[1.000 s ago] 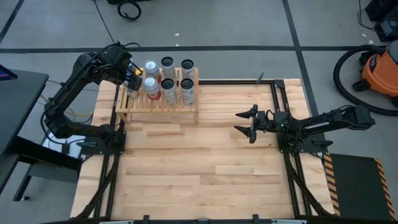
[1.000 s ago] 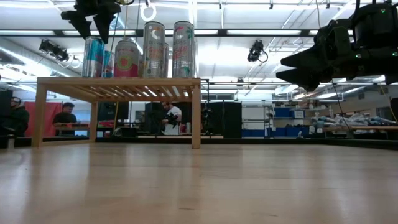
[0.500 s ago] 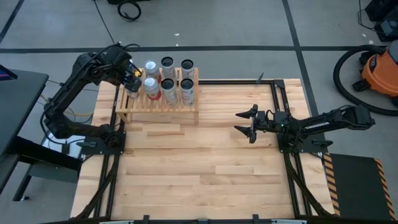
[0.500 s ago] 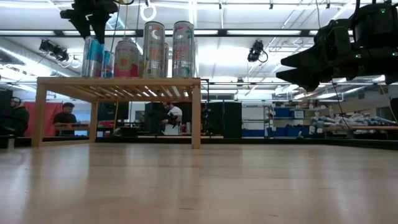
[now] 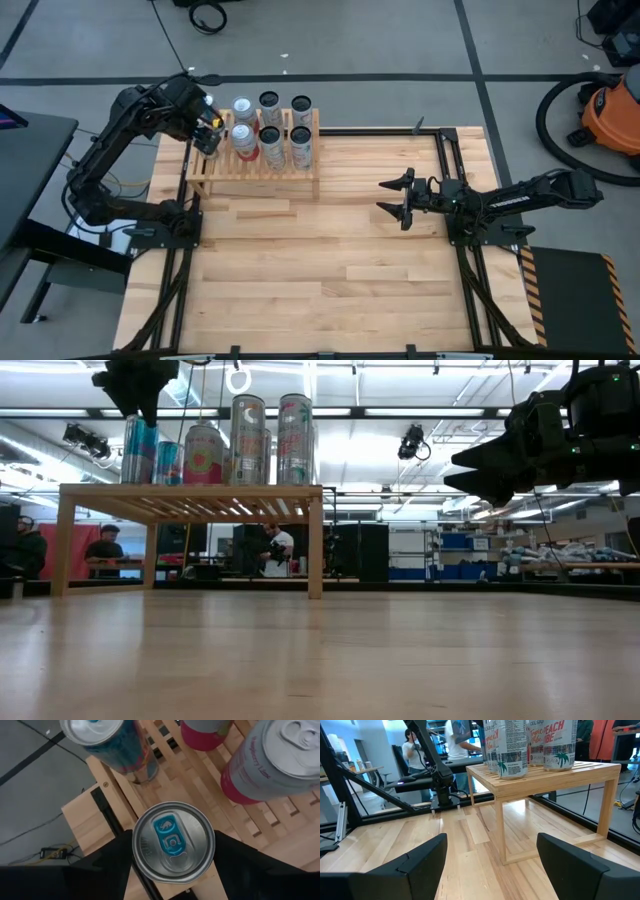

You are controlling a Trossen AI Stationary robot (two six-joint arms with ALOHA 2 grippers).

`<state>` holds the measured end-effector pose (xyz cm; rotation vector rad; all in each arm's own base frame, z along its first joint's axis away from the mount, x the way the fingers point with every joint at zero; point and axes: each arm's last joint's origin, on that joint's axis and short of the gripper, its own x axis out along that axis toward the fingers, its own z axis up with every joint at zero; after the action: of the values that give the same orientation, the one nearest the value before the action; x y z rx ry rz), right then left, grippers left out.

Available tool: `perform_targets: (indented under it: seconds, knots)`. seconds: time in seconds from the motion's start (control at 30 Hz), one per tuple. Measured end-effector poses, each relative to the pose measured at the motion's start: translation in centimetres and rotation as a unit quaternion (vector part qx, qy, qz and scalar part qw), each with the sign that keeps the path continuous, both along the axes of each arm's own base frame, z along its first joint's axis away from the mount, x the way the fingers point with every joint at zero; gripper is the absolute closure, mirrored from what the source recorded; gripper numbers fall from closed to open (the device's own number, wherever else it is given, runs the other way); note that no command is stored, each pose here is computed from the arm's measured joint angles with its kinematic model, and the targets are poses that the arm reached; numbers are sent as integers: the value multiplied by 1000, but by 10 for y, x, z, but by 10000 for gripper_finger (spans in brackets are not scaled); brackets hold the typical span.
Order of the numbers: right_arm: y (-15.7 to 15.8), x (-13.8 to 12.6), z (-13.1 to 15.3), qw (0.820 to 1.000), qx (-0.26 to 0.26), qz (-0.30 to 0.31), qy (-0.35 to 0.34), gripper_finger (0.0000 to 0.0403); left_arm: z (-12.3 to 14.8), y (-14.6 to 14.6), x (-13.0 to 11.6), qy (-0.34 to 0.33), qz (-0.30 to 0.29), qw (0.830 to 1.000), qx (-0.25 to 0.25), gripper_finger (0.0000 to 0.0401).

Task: Place canned beverage on shelf
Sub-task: Adjust the blue soda can

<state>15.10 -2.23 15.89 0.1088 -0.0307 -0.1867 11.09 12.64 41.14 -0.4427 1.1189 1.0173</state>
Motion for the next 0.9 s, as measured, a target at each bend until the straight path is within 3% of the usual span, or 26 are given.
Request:
perform_targets:
  seconds: [0.43, 0.9]
  knots:
    - [0, 0, 0, 1000, 0, 0, 0, 85, 0, -1, 2, 27, -127, 991, -9, 150]
    - [0, 0, 0, 1000, 0, 0, 0, 85, 0, -3, 0, 45, -177, 983, -6, 150]
